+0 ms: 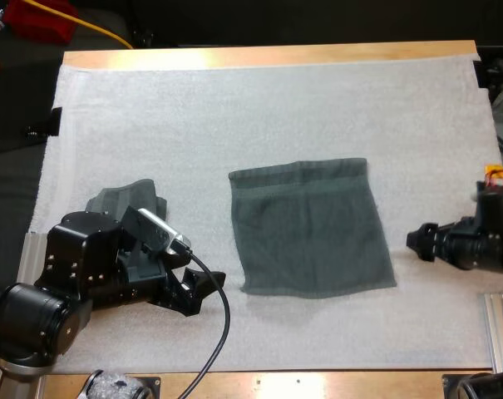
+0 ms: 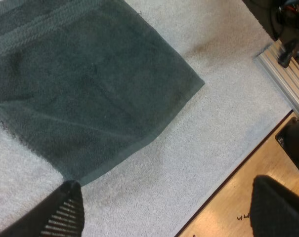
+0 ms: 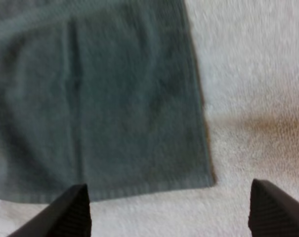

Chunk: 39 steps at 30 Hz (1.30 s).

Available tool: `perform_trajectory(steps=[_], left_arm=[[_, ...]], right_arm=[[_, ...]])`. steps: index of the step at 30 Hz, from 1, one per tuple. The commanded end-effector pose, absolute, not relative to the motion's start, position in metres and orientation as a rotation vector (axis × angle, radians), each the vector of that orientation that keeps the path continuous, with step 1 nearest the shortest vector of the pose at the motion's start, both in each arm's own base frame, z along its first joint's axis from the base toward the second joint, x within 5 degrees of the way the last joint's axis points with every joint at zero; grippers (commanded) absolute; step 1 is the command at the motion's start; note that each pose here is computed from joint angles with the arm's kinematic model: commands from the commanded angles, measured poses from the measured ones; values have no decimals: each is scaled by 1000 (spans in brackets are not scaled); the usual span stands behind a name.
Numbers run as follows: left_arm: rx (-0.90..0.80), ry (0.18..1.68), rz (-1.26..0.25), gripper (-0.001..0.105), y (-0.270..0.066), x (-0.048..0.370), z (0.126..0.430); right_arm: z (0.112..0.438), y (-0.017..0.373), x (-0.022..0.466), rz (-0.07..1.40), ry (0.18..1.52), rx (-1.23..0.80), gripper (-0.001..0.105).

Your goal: Pick towel from pile, fold and stack

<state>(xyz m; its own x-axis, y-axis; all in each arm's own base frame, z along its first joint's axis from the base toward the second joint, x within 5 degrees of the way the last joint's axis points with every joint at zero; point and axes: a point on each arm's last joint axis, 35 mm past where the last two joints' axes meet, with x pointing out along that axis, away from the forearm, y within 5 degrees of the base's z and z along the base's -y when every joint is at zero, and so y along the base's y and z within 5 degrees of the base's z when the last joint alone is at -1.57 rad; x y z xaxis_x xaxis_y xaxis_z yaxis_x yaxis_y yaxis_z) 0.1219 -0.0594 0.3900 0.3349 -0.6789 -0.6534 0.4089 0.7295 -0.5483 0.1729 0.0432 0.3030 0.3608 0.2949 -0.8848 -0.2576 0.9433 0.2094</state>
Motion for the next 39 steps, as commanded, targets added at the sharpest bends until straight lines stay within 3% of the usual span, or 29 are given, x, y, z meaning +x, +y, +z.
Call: perform_trajectory(steps=[1,8,23,39], left_arm=[[-322,1002,-735,67,-60,120,392],[-322,1002,-735,67,-60,120,392],[-322,1003,-735,67,-60,120,392],[-313,1035,-733,67,-59,117,389]], right_arm=[[298,43,173,358,1153,33,65],[252,43,167,350,1228,109,65],[177,46,154,341,1246,408,65],[141,46,153,258,1202,618,65]])
